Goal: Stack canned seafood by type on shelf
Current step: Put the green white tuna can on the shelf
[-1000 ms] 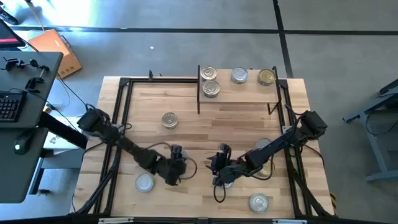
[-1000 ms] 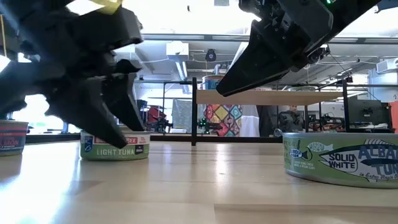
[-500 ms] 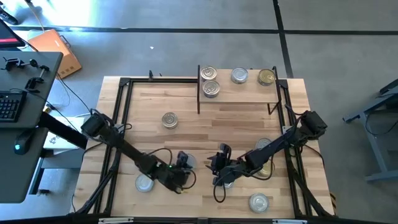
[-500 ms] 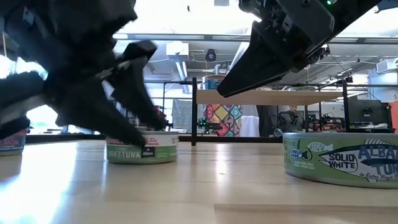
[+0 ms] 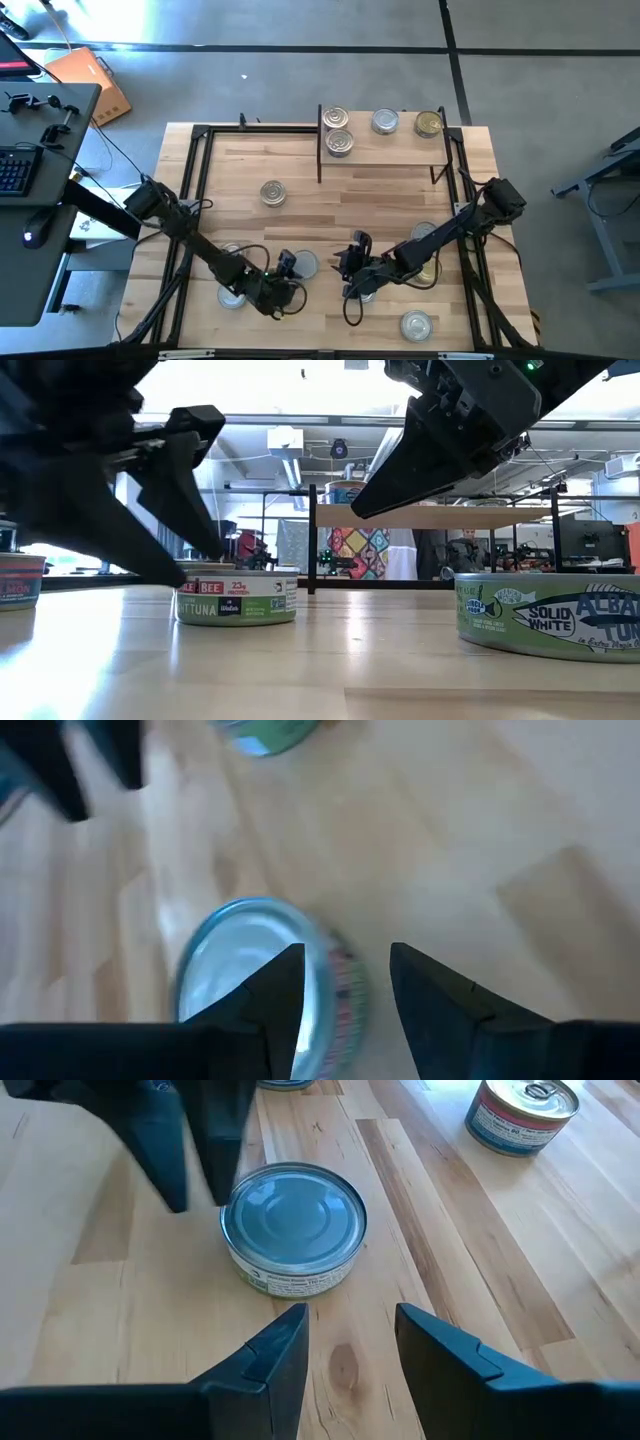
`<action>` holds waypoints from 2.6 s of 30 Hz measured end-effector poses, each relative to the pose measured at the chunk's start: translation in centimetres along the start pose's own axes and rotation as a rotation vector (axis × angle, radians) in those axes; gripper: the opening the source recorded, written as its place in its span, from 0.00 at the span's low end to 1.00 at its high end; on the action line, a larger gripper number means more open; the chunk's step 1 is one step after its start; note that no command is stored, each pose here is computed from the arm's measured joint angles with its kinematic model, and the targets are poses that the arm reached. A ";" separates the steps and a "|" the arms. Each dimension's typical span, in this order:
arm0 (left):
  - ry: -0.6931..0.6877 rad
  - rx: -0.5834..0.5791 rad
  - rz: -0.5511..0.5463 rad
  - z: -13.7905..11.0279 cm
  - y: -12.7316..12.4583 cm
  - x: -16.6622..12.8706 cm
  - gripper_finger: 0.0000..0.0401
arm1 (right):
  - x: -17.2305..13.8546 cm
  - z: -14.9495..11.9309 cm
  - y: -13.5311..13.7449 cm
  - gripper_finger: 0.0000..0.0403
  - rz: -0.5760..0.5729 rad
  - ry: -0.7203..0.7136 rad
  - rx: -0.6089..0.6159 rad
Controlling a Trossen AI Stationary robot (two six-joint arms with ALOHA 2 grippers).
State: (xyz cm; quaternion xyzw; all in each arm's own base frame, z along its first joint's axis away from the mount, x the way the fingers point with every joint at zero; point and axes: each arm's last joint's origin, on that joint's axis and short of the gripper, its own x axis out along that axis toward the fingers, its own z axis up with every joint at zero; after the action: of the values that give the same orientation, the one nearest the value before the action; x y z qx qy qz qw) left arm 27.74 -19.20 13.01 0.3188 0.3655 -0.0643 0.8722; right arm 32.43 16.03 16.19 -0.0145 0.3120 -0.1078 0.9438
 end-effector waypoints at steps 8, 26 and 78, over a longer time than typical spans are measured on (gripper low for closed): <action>-0.057 -0.042 0.031 -2.3 -0.2 0.7 0.35 | 0.0 0.0 0.0 0.36 0.000 0.000 0.000; -0.207 -0.098 -0.003 -7.5 1.9 3.0 0.26 | 0.0 0.1 0.0 0.36 0.005 -0.012 -0.006; -0.327 0.167 0.167 2.0 8.5 4.7 0.00 | -8.8 -3.5 0.5 0.36 -0.271 0.067 0.022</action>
State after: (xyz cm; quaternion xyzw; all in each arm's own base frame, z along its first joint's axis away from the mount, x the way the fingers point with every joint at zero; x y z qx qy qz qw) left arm 35.23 -13.10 15.23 0.4044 0.1849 -0.0729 0.8927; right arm 23.54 18.52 18.48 -0.0425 0.3373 -0.2384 0.9097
